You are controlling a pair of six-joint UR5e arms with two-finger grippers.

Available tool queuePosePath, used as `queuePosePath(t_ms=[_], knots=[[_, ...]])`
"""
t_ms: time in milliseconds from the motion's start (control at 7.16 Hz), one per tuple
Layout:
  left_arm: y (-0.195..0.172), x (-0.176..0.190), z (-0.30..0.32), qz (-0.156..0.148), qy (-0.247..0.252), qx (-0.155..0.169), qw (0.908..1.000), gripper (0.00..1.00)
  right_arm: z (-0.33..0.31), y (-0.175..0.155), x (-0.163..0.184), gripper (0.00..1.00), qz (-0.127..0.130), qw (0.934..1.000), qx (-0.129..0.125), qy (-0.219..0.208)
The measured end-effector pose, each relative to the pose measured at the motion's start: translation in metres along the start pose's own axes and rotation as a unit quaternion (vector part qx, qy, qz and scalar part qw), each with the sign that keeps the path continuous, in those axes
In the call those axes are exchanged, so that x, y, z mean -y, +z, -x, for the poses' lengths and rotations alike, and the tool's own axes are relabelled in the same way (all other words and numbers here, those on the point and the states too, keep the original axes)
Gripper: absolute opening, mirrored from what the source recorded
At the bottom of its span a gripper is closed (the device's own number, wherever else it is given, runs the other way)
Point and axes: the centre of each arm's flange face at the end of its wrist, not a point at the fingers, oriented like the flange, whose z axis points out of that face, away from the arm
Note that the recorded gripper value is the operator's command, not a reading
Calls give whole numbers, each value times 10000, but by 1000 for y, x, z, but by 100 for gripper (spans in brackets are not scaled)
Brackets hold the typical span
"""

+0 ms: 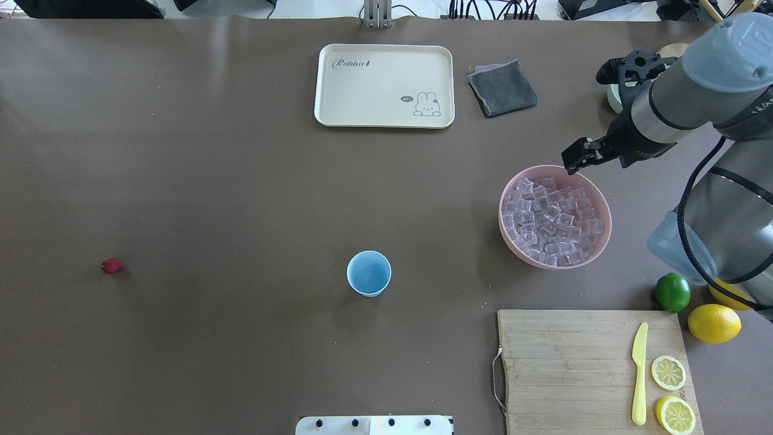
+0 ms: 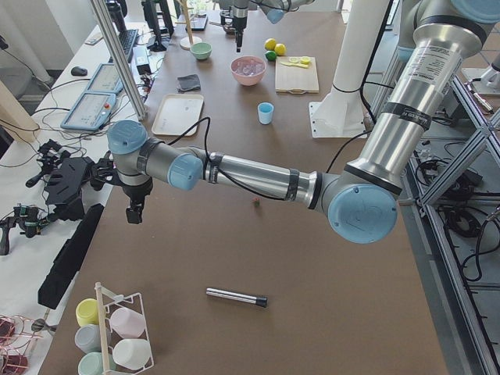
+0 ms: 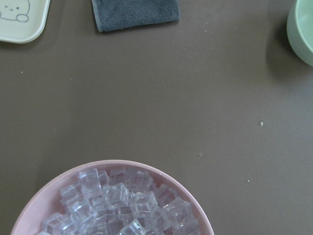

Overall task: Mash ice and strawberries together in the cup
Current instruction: 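Move the right gripper over the pink bowl of ice cubes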

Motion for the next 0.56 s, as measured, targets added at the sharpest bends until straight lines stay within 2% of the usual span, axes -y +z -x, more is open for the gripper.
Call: queuePosePath(t_ms=[279,559], knots=[[-1,0,-1,-40,42,-12,10000,98,19,16,-12,100,91,9999,-37,69],[-1,1,-1,-56,57,-17,10000,98,33,34,-22,99,110,9998,-189,-23]])
